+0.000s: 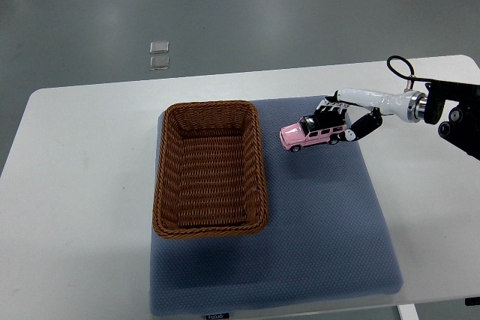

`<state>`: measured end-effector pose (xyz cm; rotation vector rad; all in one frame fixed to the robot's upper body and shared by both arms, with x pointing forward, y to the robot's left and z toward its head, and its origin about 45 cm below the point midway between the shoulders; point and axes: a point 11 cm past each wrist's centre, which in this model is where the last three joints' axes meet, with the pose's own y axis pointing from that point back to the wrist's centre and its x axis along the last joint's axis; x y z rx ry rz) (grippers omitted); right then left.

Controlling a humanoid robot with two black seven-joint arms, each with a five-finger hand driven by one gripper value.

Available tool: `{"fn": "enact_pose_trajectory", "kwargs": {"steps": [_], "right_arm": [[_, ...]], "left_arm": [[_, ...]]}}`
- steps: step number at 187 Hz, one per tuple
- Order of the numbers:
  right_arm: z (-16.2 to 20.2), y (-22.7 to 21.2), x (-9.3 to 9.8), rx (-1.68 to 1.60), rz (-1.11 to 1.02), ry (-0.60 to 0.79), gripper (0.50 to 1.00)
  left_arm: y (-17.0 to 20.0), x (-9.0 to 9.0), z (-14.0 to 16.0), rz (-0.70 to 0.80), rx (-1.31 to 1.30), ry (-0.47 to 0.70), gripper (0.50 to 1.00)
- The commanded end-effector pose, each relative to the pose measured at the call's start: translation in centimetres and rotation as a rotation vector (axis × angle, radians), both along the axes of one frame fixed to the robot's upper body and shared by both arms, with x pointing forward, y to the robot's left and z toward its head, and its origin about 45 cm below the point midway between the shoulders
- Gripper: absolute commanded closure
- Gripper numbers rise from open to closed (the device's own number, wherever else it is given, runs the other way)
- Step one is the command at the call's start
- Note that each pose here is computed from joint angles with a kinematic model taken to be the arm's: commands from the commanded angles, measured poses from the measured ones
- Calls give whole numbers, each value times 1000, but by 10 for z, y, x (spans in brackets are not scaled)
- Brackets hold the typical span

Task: Place pink car in brown basket
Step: 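Lift the pink car with the right hand off the mat, then carry the car over the wicker basket and lower it inside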

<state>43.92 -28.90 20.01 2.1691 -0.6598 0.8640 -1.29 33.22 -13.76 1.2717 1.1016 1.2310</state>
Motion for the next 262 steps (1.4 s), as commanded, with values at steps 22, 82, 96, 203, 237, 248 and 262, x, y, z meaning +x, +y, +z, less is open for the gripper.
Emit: {"fn": "enact_pose_trajectory", "kwargs": {"steps": [22,82,96,203,237,248,262], "right_arm": [[12,6,9,2,4,-25,1000],[19,58,15,151,29,-69,1000],[19,77,15,173,54,-79,1000],[13,180,-2,148,265,-123,1000],[1,179,-8,101,287,-119,1000],[1,179,-8,100,287,-119,1000],[1,179,-8,102,286,-120,1000]], "left_arm": [[0,0,0,1,-1,0,500],[0,0,0,1,-1,0,500],[0,0,0,-1,1,0,500],[0,0,0,1,-1,0,500],[0,0,0,-1,-1,0,500],[0,0,0,1,-1,0,500],[0,0,0,-1,1,0,500]]}}
